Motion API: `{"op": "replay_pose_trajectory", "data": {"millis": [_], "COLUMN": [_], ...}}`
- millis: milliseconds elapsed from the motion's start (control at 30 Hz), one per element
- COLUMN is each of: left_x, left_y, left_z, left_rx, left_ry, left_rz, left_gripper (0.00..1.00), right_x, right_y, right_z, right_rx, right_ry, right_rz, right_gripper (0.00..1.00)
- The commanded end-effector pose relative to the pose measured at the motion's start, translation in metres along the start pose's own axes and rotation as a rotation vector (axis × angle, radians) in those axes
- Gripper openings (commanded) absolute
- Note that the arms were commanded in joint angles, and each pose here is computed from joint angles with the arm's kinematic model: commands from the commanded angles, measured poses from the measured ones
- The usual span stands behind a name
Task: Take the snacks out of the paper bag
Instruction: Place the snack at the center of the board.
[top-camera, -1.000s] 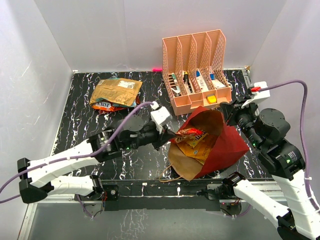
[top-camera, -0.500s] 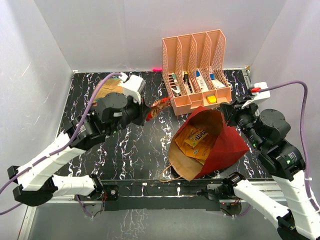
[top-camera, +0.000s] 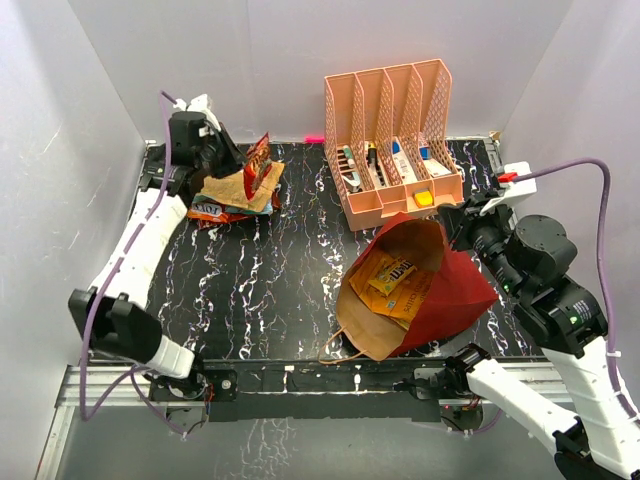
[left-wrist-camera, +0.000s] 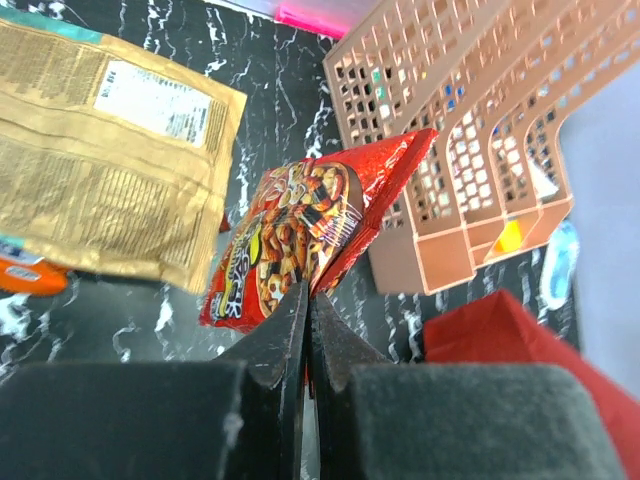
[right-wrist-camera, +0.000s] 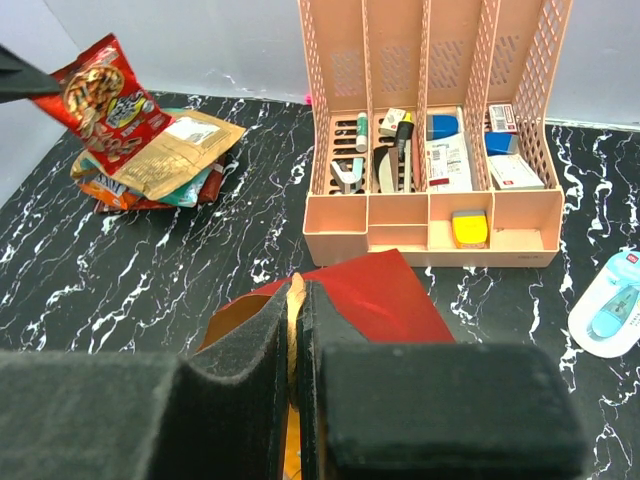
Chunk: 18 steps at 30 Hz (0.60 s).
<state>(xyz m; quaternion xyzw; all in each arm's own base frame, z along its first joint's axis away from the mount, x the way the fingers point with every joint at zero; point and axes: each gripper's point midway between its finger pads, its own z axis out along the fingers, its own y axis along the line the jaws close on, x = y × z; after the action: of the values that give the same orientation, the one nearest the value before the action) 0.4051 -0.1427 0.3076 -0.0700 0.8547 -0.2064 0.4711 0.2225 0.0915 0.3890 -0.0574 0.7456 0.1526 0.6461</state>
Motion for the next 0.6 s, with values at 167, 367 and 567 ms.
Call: {"op": "replay_pose_trajectory", "data": {"millis": [167, 367, 567], "left_x": [-0.051, -0.067, -0.016], "left_y": [0.018, 0.081, 0.134], "left_z": [0.058, 0.078, 0.101], "left_rx": [0.244, 0.23, 0.165], "left_ry": [-0.01, -0.067, 0.037], "left_rz": [-0.478, -0.676, -0.831], "left_gripper": [0.0, 0.0, 0.0], "right_x": [-0.036, -0.04, -0.042], "right_y": [0.008, 0.006, 0.009], "right_z": [-0.001, -0.004, -0.002], "right_rx": [-0.032, -0.019, -0.029], "right_ry": [-0.122, -0.129, -0.128], "right_rz": [0.036, 0.034, 0.037], "right_gripper": [0.07, 0.07, 0.07]}}
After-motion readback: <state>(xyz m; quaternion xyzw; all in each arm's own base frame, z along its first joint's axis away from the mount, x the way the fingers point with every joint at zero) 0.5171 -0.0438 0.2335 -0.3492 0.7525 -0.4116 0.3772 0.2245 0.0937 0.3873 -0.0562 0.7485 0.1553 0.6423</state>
